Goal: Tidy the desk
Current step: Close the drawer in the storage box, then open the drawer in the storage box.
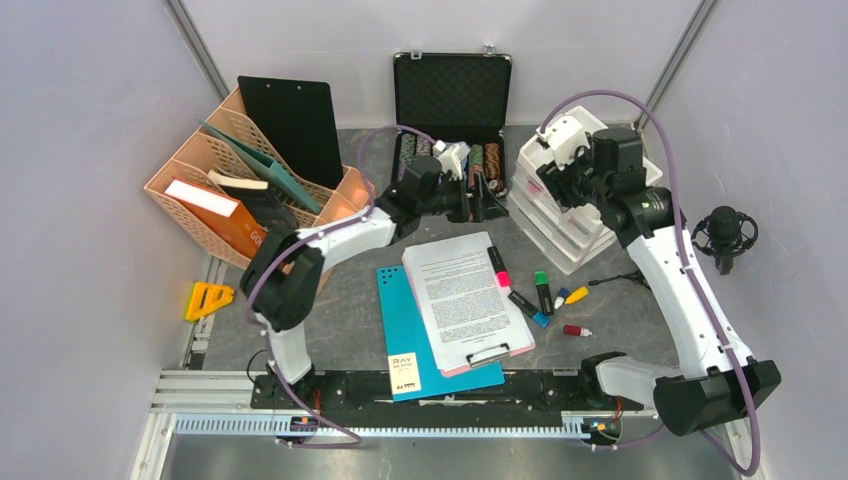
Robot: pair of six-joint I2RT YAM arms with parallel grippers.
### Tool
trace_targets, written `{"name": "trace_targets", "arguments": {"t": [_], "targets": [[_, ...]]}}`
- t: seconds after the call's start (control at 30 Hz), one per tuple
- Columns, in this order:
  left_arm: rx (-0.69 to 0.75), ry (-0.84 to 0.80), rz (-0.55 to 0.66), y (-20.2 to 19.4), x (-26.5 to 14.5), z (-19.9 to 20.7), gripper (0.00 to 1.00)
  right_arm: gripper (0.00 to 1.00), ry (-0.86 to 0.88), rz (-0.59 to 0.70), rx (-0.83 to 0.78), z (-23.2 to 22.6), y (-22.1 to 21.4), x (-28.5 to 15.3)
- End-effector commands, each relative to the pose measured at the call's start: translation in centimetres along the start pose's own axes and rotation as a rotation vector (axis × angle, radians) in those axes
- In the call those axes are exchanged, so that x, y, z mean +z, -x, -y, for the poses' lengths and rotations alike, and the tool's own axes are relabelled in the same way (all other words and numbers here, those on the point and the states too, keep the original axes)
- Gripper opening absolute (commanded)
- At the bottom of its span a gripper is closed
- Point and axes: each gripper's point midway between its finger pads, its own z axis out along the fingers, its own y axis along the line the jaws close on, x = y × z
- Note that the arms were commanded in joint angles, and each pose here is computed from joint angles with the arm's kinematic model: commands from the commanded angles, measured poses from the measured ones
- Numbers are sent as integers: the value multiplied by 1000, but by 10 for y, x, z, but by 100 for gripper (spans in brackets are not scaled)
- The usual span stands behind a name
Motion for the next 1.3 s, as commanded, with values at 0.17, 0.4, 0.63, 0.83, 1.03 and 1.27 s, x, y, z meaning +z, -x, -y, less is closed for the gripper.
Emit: {"name": "trace_targets", "arguments": {"t": [0.17,0.4,0.63,0.83,1.03,1.27], "targets": [[-271,-225,29,13,64,49,99,64,-184,-62,16,60,-23,-19],[-289,-270,17,8,92,53,98,58,-155,-109,16,65,-45,-12],[-315,-289,10,-1,101,53,94,50,-97,-147,-10,57,-63,-8],[-306,-301,2,-7,110,52,89,48,-67,-174,-20,51,-76,-3],[-292,-327,9,-8,115,53,88,43,-40,-193,-25,47,-83,4],[-289,-393,42,-8,118,58,89,36,-13,-218,5,43,-98,10]]}}
